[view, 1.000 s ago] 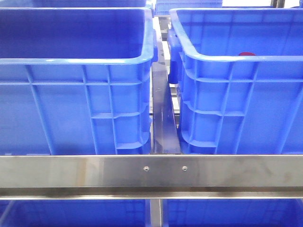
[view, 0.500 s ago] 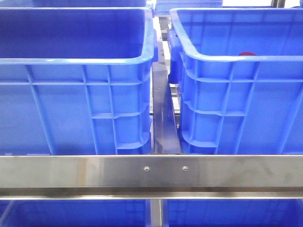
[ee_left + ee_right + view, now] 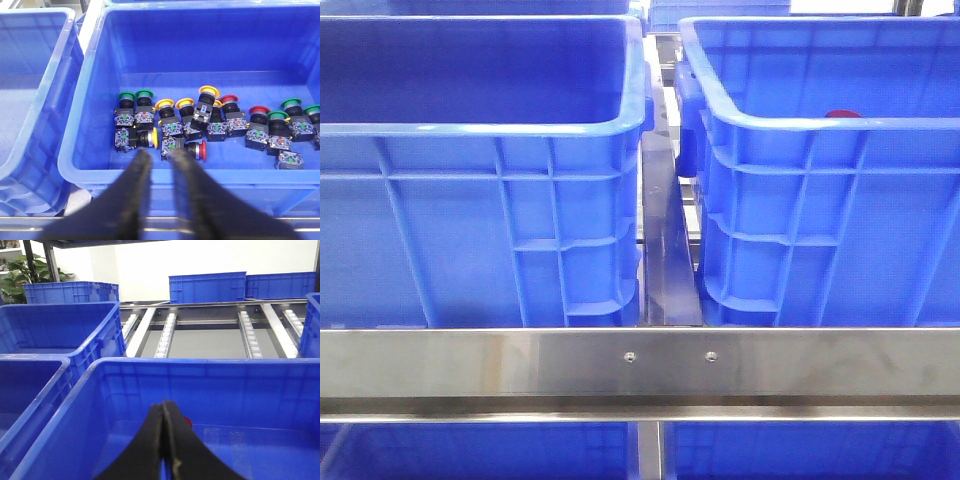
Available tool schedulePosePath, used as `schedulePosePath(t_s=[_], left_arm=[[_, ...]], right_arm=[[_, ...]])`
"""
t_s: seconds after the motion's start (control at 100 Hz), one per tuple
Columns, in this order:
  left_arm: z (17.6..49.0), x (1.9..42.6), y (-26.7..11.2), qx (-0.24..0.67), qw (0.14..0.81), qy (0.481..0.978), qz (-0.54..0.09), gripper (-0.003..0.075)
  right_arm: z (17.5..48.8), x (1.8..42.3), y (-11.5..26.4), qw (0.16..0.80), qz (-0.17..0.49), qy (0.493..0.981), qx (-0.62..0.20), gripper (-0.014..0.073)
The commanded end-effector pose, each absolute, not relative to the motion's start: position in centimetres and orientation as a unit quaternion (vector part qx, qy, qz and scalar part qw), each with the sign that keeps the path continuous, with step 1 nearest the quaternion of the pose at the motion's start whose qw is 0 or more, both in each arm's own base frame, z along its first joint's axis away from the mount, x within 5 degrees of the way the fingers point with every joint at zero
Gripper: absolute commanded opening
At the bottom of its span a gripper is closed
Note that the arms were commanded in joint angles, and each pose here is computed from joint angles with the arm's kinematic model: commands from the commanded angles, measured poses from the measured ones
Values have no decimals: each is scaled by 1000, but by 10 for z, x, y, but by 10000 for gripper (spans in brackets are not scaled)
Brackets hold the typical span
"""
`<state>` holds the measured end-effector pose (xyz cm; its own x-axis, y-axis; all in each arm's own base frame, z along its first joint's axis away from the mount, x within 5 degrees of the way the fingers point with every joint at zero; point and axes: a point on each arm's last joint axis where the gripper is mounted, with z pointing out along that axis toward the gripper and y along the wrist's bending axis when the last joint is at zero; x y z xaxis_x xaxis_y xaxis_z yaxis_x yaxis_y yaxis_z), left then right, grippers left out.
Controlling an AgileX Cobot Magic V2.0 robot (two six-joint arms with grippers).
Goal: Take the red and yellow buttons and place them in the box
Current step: 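Raise the right gripper and move the left gripper over the button bin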
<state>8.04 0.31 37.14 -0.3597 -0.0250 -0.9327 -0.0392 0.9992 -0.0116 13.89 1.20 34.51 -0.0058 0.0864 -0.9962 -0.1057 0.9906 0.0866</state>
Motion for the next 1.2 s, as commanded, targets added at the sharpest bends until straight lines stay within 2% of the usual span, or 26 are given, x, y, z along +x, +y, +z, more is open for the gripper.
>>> schedulePosePath(t_s=[0.0,0.08,0.16,0.4,0.65,0.97,1.19], left_arm=[[384,81,3,-17,600,800,7,298],[384,81,3,-17,600,800,7,437],[384,82,3,-17,599,801,7,503],[391,104,-1,9,580,815,3,494],[394,169,-9,49,522,851,-18,493],[370,269,-12,90,434,897,-1,493],[351,315,-27,125,385,914,-9,493]], right_arm=[[354,137,14,715,77,694,-13,-68],[354,137,14,715,77,694,-13,-68],[354,137,14,715,77,694,-13,-68],[354,137,14,715,77,694,-13,-68],[354,137,14,715,77,694,-13,-68],[354,137,14,715,77,694,-13,-68],[354,137,14,715,77,694,-13,-68]])
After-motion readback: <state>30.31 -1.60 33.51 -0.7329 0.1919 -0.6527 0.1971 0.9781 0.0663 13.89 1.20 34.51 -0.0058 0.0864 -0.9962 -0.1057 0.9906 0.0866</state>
